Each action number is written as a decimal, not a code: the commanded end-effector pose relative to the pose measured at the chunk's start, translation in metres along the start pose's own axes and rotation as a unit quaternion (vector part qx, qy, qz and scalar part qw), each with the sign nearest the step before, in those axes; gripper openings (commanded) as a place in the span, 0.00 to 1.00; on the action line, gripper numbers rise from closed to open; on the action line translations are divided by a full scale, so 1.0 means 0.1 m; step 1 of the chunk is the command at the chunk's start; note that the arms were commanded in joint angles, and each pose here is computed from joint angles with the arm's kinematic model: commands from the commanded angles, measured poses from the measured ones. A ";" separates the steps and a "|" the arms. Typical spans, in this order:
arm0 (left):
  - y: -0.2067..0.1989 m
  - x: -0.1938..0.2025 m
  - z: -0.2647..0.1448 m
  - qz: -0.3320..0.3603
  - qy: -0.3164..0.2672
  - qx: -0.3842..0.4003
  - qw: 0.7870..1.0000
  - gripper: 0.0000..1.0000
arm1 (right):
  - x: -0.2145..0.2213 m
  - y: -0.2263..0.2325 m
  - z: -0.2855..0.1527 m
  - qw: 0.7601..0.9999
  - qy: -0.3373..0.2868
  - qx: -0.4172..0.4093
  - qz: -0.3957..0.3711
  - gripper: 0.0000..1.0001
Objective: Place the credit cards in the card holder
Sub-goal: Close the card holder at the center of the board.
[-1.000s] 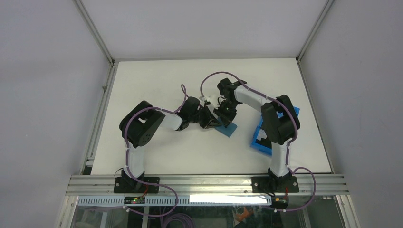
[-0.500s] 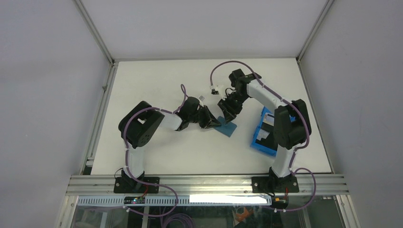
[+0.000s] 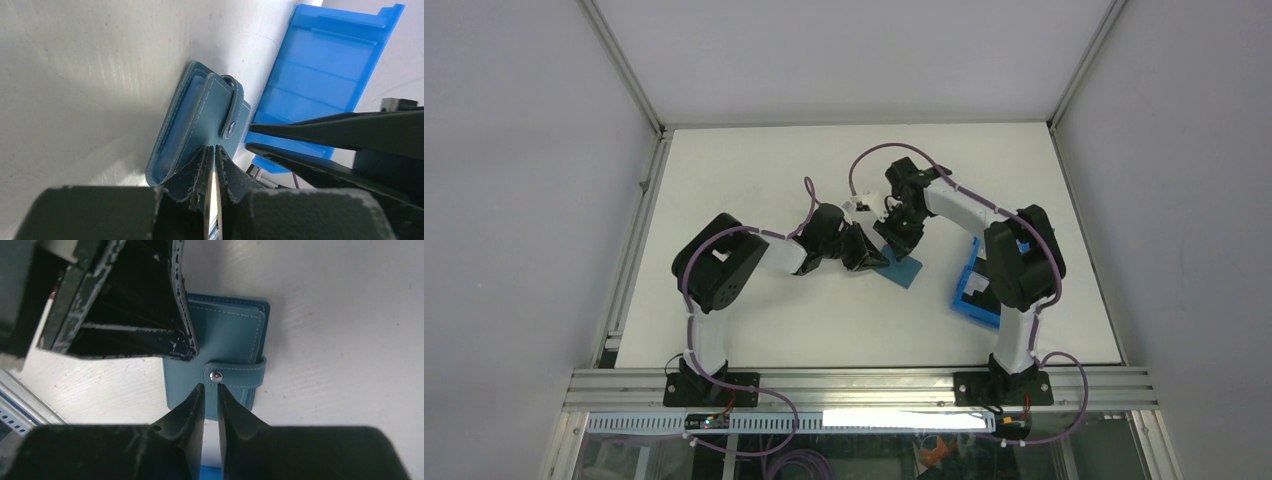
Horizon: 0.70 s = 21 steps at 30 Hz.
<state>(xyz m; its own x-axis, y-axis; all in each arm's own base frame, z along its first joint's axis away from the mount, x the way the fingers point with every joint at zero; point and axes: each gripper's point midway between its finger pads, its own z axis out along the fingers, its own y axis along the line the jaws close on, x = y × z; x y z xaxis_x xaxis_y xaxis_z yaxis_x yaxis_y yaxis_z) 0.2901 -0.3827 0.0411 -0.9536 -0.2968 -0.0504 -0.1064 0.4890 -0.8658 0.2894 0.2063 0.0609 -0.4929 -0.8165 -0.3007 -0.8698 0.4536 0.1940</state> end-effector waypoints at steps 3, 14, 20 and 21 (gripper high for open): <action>-0.23 -0.07 -0.05 0.018 -0.008 0.024 1.000 0.09 | -0.05 -0.15 0.09 0.999 0.009 0.041 -0.001 0.17; -0.26 -0.08 -0.05 0.019 -0.008 0.029 0.999 0.09 | 0.09 -0.11 0.32 0.998 0.048 0.044 -0.012 0.09; -0.29 -0.10 -0.05 0.019 -0.010 0.034 0.999 0.09 | 0.13 -0.08 0.37 0.997 0.055 0.050 -0.014 0.09; -0.29 -0.10 -0.05 0.019 -0.011 0.035 0.999 0.09 | 0.12 -0.08 0.36 0.997 0.053 0.052 -0.013 0.09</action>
<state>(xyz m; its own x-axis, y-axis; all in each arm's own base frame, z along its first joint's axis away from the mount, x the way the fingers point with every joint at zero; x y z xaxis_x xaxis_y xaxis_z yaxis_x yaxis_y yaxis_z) 0.2903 -0.3830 0.0415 -0.9539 -0.2963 -0.0480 -0.1087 0.4903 -0.8647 0.2946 0.1993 0.0359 -0.4769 -0.8550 -0.2038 -0.8788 0.4686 0.0906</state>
